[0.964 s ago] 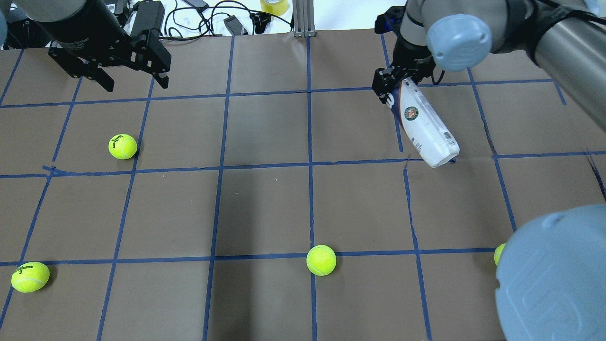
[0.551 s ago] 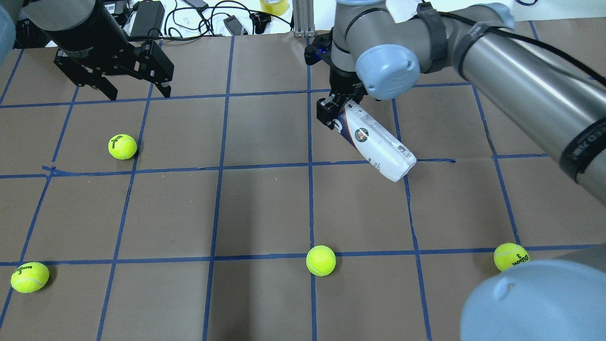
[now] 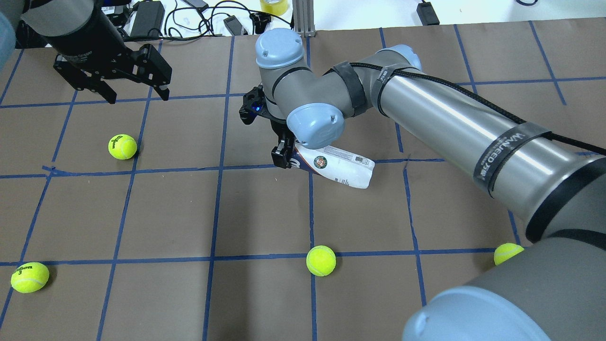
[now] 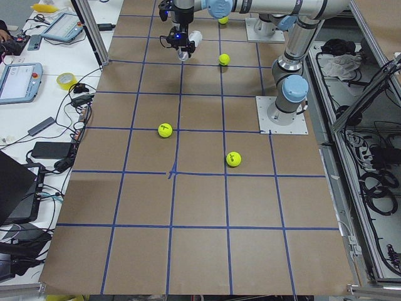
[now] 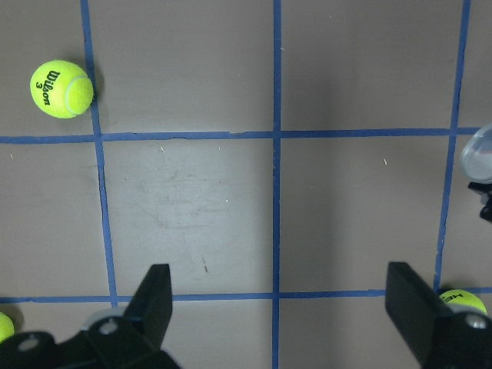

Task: Lift up tennis ball bucket
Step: 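Carry the can with the right gripper toward the table center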

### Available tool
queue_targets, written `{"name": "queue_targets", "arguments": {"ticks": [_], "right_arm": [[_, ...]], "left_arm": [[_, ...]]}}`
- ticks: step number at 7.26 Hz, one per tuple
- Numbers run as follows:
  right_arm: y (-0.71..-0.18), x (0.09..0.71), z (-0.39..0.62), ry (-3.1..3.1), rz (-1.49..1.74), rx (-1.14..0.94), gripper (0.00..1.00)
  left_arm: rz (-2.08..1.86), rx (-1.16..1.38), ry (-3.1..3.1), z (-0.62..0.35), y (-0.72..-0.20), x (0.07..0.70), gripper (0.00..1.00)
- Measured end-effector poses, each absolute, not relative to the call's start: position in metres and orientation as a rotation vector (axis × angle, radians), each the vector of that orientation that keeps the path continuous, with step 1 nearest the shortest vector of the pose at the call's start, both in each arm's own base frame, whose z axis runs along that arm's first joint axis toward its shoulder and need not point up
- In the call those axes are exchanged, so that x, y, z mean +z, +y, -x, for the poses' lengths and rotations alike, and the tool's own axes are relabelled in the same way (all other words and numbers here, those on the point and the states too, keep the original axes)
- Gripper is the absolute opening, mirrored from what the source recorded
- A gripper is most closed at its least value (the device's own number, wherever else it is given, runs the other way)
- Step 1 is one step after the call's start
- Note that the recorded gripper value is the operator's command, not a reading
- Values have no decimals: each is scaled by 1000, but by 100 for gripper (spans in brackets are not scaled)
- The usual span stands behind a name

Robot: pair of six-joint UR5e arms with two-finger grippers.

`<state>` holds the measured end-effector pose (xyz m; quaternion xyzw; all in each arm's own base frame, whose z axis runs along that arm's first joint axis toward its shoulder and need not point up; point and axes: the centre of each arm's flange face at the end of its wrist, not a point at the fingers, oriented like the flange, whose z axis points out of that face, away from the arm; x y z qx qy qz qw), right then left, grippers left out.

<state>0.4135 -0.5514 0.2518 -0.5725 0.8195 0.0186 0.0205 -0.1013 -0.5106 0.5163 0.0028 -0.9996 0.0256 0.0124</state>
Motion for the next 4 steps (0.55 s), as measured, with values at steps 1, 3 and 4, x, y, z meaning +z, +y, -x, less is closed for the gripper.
{"name": "queue_targets", "arguments": {"ticks": [1,3,4], "right_arm": [[-555,236,-424,2466,1880,34,0],[-556,216,-441,2290,2101,-7,0],[-554,212,-447,2246,2150,-15,0]], "left_arm": [[4,80,-3112,102,-512,516,100],[49,65,-3110,102,-513,511,100],[57,59,-3110,101,-513,509,100]]}}
